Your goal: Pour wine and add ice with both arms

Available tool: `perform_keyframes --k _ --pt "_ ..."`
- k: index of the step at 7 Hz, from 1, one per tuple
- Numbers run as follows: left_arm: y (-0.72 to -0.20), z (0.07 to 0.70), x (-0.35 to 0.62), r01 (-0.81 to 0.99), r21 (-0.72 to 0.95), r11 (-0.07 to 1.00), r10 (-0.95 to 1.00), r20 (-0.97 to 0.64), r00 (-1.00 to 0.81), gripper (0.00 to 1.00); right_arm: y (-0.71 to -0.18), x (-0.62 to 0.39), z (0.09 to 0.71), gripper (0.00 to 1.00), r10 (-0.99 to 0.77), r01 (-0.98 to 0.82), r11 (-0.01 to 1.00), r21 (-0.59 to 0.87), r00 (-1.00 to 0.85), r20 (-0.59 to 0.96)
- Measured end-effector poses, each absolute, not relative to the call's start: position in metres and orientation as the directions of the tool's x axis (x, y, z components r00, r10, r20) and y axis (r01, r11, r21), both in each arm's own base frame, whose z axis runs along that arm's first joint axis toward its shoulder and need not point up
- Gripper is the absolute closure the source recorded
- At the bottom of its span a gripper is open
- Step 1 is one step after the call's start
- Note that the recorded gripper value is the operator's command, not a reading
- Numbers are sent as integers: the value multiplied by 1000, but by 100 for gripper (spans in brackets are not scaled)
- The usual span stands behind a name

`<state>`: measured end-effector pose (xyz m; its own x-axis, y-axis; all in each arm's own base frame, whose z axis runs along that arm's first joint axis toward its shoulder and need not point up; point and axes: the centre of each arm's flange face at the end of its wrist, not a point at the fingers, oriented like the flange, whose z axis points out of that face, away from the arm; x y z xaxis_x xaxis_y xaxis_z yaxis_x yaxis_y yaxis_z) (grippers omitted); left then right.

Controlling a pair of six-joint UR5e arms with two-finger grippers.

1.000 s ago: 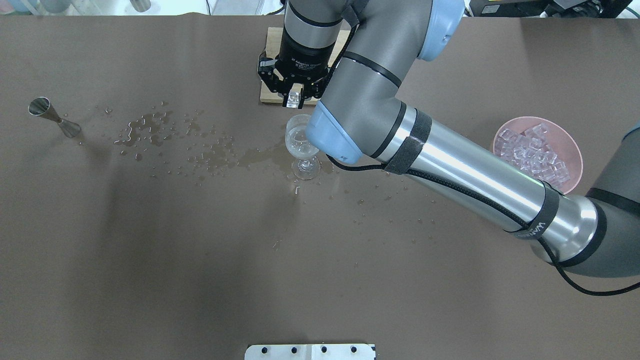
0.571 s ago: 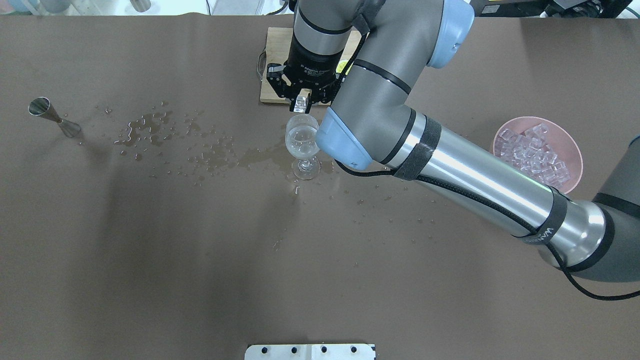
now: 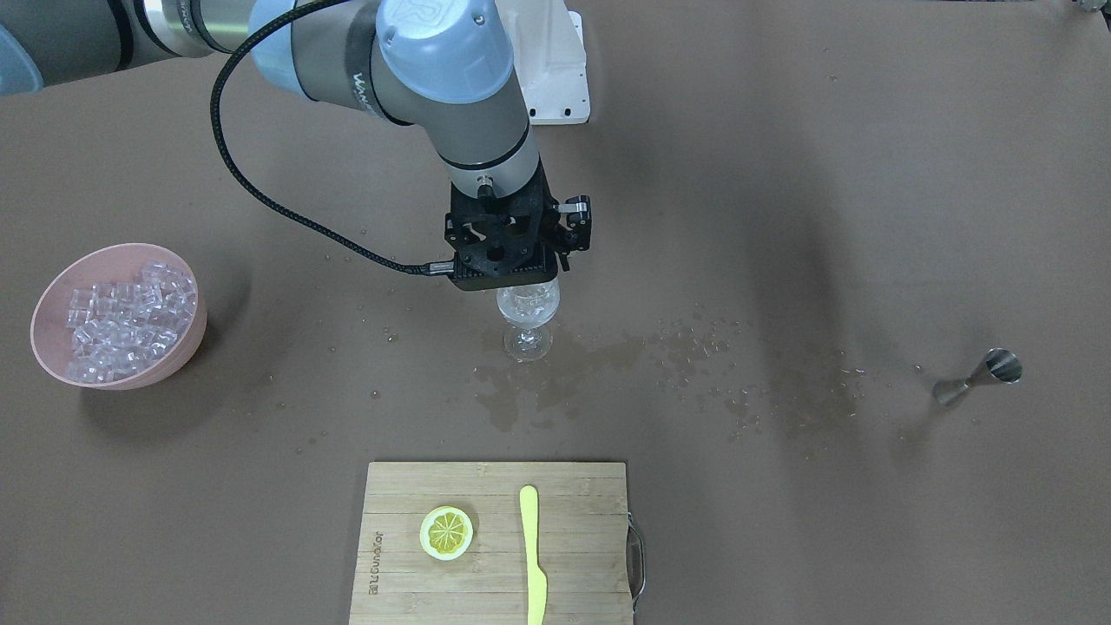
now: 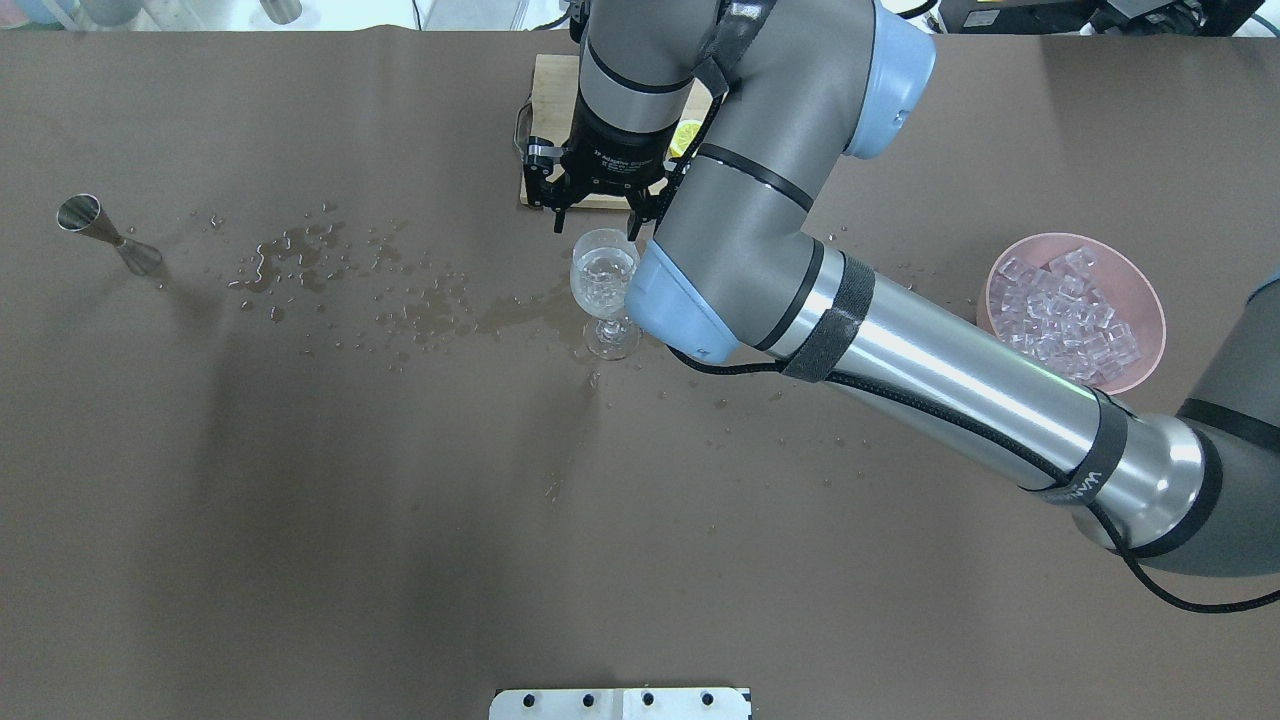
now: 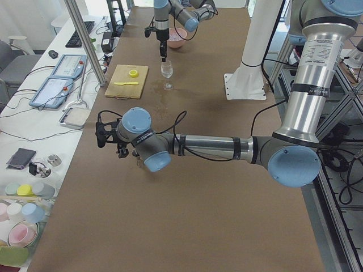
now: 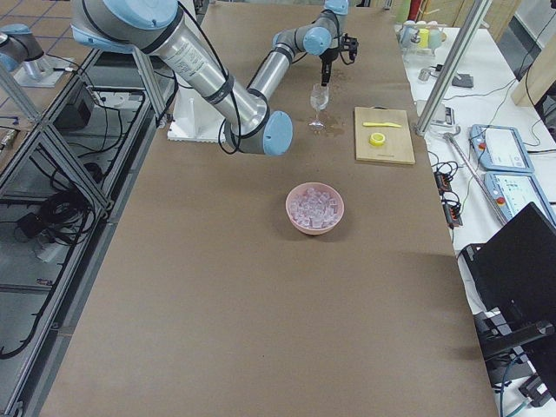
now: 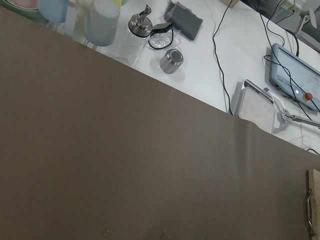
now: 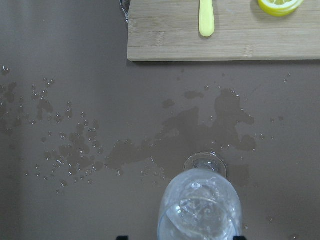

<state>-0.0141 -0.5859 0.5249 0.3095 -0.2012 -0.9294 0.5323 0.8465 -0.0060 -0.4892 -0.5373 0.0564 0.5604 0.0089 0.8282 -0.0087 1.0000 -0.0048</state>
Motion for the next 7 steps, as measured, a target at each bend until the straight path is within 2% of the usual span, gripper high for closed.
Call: perform_keyframes --k 2,4,7 --pt "-588 526 -14 530 -2 848 -199 -928 314 2 -539 -457 86 0 0 -6 1000 4 555 832" --pt "-587 531 -14 501 84 861 -128 -919 372 2 -550 -360 174 0 -64 28 998 58 554 830" --pt "-589 551 -15 343 256 904 43 -851 523 2 -561 -204 332 0 -207 114 978 173 593 778"
